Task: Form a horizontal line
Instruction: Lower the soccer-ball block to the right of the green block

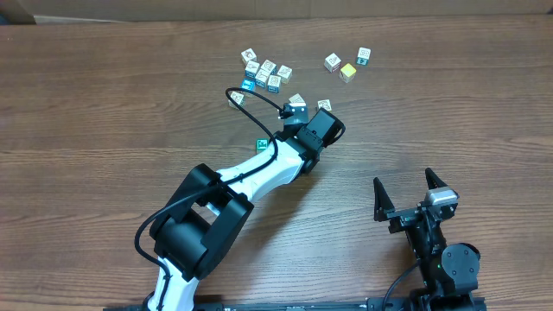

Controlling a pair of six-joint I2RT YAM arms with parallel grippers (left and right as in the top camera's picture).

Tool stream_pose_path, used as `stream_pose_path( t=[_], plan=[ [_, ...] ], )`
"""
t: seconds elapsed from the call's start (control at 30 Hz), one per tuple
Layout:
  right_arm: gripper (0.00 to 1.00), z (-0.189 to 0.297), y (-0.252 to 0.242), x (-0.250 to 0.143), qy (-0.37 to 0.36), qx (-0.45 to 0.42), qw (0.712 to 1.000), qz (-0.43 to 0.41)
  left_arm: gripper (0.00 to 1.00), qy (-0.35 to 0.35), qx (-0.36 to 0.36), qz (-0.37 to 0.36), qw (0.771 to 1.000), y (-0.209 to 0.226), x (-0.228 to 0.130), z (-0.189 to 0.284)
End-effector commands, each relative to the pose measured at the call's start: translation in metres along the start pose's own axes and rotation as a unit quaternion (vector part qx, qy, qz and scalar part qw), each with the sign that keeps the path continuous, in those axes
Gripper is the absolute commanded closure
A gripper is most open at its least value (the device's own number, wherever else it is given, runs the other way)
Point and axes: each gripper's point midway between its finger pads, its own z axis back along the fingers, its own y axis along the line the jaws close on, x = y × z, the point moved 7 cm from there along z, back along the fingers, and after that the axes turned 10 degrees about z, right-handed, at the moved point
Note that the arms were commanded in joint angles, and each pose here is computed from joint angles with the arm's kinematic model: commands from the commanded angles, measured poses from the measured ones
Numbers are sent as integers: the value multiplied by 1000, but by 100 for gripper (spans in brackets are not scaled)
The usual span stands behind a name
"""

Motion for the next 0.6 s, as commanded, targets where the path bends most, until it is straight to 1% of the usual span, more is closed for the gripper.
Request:
stream_pose_path(
  t=[0.0, 0.57],
  plan=[
    [0, 0, -1, -2, -1, -4, 1000, 2, 96, -15, 12, 12, 1000, 5, 4, 2],
    [0, 0, -1, -2, -1, -4, 1000, 2, 96, -27, 25, 6, 999, 8, 6, 2]
  ],
)
